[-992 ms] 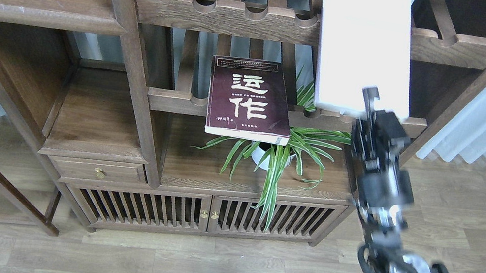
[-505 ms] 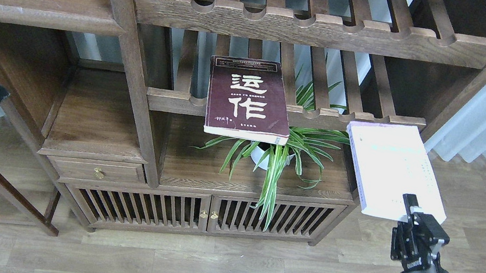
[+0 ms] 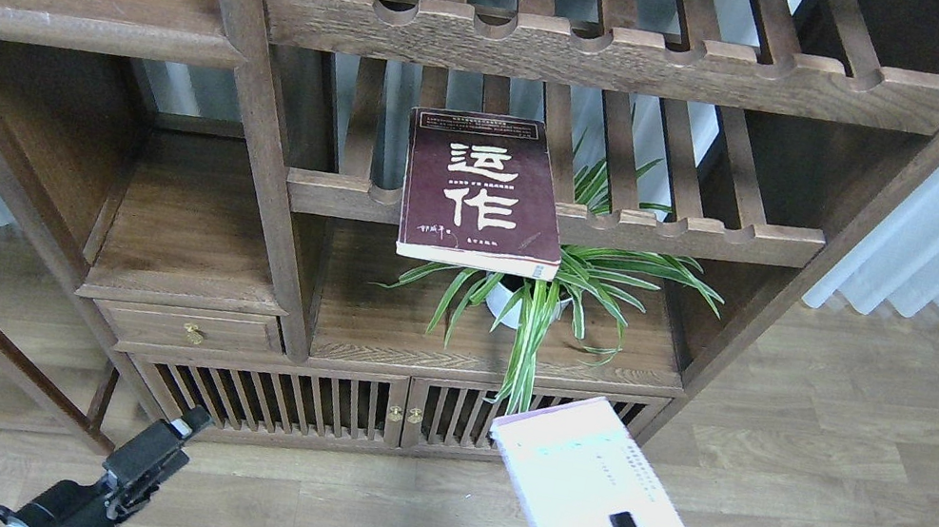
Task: Organize books on shelf
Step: 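Lower the white book and pass it to the left gripper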
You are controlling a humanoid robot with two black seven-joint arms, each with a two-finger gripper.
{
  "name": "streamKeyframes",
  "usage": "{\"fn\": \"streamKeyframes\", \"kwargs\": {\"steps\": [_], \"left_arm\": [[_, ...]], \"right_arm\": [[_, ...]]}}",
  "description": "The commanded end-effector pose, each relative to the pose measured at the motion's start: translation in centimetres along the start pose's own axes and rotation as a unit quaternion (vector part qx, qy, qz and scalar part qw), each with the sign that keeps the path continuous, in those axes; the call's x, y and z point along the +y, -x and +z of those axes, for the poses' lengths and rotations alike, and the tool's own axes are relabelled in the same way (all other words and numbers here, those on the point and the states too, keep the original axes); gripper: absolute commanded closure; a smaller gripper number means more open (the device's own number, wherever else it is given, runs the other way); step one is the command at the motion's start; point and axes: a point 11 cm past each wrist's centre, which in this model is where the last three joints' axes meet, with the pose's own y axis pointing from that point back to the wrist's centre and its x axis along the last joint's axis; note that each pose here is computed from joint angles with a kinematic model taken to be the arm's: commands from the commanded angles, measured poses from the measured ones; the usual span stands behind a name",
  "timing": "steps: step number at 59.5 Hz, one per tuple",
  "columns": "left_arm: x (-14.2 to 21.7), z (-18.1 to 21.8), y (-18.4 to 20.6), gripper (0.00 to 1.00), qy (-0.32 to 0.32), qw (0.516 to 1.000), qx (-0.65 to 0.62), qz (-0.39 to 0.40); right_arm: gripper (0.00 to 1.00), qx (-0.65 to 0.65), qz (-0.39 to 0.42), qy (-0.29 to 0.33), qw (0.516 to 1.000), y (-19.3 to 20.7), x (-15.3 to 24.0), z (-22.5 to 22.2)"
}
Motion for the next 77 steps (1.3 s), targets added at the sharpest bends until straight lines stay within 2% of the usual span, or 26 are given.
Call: {"fn": "streamKeyframes", "kwargs": {"steps": [1, 7, 20, 31, 54, 66, 77], "left_arm": [[-0.4, -2.8, -0.1, 0.04, -0.021, 0.999, 0.046, -0.005], [-0.6, -4.6, -0.1, 0.04, -0.037, 0.996, 0.077, -0.008], [-0.7, -5.7, -0.2, 0.04, -0.034, 0.995, 0.094, -0.005], [-0.5, -7.1, -0.6, 0.06, -0.053, 0.994, 0.099, 0.004], [-0.2, -8.4, -1.6, 0.28, -0.053, 0.992, 0.110, 0.023], [-0.4, -8.5, -1.5, 0.30, -0.049, 0.992, 0.112, 0.021], [-0.3, -8.6, -1.8, 0.36, -0.051, 0.992, 0.112, 0.025]], "right_arm": [[0.99, -0.015, -0.002, 0.022, 1.000, -0.4, -1.5, 2.4], [0.99, -0.040, -0.001, 0.057, 0.998, -1.0, -2.8, 6.1], [0.99, -0.065, 0.012, 0.107, 0.992, -2.1, -3.1, 10.2], [0.99, -0.066, 0.014, 0.111, 0.991, -2.2, -2.9, 10.5], [0.99, -0.069, 0.025, 0.137, 0.988, -2.7, -2.1, 12.2], [0.99, -0.068, 0.025, 0.140, 0.987, -2.8, -2.0, 12.4], [0.99, -0.069, 0.030, 0.150, 0.986, -3.0, -1.7, 13.1]]}}
